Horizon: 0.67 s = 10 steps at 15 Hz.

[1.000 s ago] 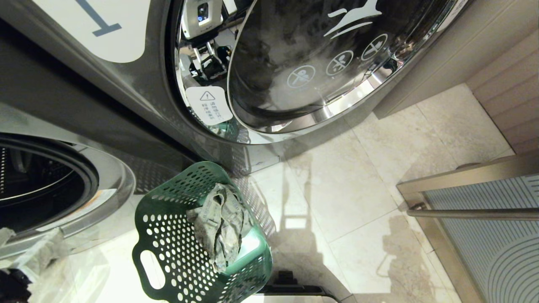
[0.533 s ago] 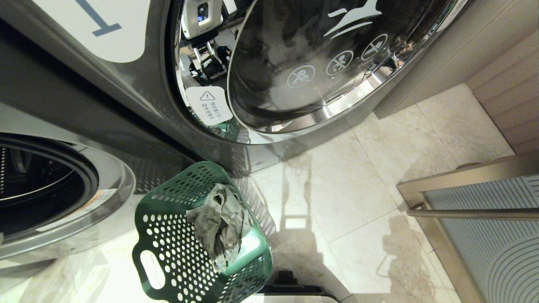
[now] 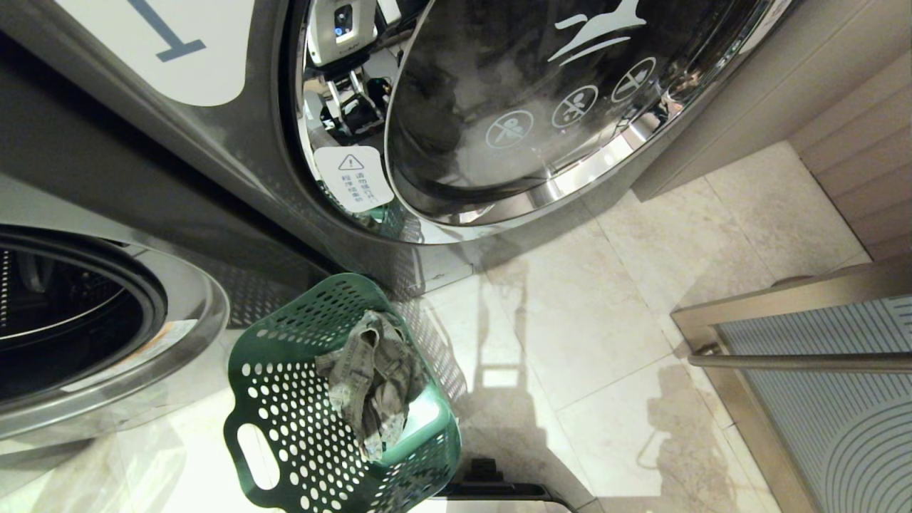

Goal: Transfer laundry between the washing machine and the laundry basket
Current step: Close the washing machine door with the left hand

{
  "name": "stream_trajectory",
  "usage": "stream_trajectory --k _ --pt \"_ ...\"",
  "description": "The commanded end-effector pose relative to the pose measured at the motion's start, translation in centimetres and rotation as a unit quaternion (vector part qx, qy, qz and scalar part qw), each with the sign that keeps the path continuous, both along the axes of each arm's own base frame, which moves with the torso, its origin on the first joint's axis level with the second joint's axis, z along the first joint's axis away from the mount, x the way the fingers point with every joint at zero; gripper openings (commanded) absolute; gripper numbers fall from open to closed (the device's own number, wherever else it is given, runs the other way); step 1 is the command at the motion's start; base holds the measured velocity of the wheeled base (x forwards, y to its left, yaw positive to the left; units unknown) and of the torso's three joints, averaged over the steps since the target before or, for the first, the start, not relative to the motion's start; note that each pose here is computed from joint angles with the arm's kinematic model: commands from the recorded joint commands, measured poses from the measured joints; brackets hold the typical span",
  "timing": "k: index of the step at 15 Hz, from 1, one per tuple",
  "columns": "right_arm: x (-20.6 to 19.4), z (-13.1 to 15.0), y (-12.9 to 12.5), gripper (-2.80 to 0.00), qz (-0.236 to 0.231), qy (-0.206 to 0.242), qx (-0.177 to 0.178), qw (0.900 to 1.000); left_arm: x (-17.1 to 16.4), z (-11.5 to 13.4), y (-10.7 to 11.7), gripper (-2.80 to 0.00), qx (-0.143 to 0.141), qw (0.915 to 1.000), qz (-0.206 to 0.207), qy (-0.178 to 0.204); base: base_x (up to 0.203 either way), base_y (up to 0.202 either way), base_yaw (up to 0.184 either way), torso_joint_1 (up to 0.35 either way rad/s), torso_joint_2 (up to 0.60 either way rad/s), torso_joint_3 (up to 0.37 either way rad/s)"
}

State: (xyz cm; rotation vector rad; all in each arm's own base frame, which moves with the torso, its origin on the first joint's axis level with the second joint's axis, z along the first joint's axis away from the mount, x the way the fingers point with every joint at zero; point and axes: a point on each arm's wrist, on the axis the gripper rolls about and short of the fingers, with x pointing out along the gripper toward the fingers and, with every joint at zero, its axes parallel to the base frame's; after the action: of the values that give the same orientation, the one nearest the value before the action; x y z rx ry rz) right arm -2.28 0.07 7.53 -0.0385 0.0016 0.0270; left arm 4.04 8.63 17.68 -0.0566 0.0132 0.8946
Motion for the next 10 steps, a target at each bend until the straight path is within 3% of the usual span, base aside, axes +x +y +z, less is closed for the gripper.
stream_trajectory --k 1,7,10 --pt "0.00 0.00 0.00 -2.80 0.000 0.000 0.000 1.000 -0.34 -0.11 0.05 -2.80 0.000 0.9998 0.018 0.000 0.000 0.000 0.000 0.000 0.00 0.000" --pt "0.00 0.00 0.00 -2.80 0.000 0.000 -0.001 1.000 -0.33 0.63 0.13 -2.80 0.010 0.9997 0.021 -0.005 0.000 0.000 0.000 0.000 0.00 0.000" --pt "0.01 0.00 0.00 -2.80 0.000 0.000 0.000 1.000 -0.24 0.09 0.08 -2.80 -0.001 0.9999 0.014 -0.002 0.000 0.000 0.000 0.000 0.00 0.000"
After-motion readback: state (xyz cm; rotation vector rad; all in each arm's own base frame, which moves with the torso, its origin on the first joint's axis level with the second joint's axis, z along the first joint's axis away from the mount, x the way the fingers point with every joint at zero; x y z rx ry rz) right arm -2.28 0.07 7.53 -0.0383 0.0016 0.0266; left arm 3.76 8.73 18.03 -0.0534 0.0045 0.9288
